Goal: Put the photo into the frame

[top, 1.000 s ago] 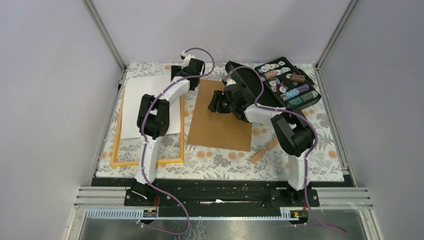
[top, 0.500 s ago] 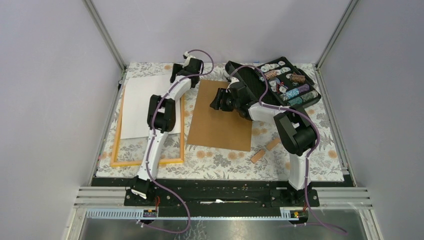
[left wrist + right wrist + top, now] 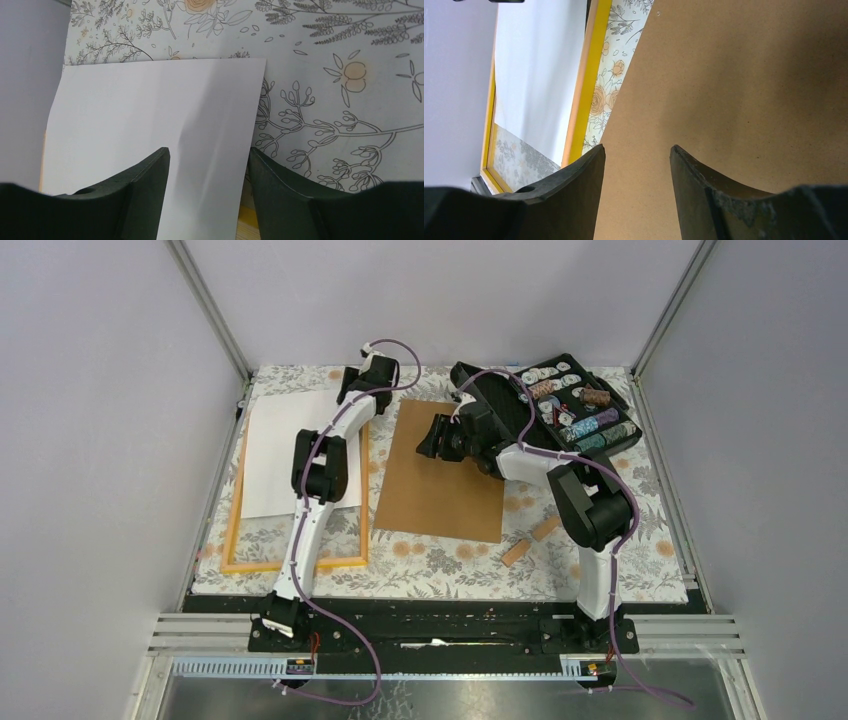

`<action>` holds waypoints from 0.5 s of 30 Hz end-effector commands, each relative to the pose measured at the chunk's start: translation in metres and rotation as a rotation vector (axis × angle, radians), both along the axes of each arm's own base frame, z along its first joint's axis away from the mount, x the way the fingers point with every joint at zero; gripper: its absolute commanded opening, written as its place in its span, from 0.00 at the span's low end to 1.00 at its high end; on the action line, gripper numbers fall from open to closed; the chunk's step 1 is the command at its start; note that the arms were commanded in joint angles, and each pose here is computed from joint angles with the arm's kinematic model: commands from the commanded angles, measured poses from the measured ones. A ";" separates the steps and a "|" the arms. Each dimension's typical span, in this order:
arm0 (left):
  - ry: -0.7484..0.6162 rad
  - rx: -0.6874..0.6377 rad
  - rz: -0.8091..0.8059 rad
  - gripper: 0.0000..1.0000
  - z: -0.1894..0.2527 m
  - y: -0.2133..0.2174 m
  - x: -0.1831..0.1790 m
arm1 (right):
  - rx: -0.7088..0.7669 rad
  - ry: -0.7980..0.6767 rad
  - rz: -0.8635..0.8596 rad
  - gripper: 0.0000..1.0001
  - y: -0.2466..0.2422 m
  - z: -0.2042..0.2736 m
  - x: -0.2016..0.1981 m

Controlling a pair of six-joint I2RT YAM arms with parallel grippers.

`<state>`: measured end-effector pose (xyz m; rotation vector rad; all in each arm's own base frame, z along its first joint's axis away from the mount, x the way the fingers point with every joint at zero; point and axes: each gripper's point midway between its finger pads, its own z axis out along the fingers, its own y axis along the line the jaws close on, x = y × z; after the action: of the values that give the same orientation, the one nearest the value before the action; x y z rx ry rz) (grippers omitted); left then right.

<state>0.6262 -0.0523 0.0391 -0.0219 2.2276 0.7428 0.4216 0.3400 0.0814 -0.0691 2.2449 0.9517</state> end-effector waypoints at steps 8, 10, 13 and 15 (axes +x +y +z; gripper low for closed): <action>0.035 0.177 -0.024 0.48 -0.006 0.003 -0.007 | 0.071 -0.030 -0.003 0.58 0.001 0.018 0.014; 0.029 0.176 -0.028 0.43 -0.003 0.003 -0.007 | 0.076 -0.029 -0.004 0.58 0.001 0.019 0.014; 0.030 0.170 -0.035 0.34 -0.002 0.002 -0.006 | 0.082 -0.023 -0.009 0.58 -0.001 0.018 0.015; 0.032 0.175 -0.041 0.27 -0.001 0.000 -0.006 | 0.088 -0.018 -0.010 0.58 -0.002 0.018 0.015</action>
<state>0.6228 -0.0588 0.0300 0.1001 2.1782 0.8794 0.4277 0.3345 0.0855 -0.0260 2.2383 0.9865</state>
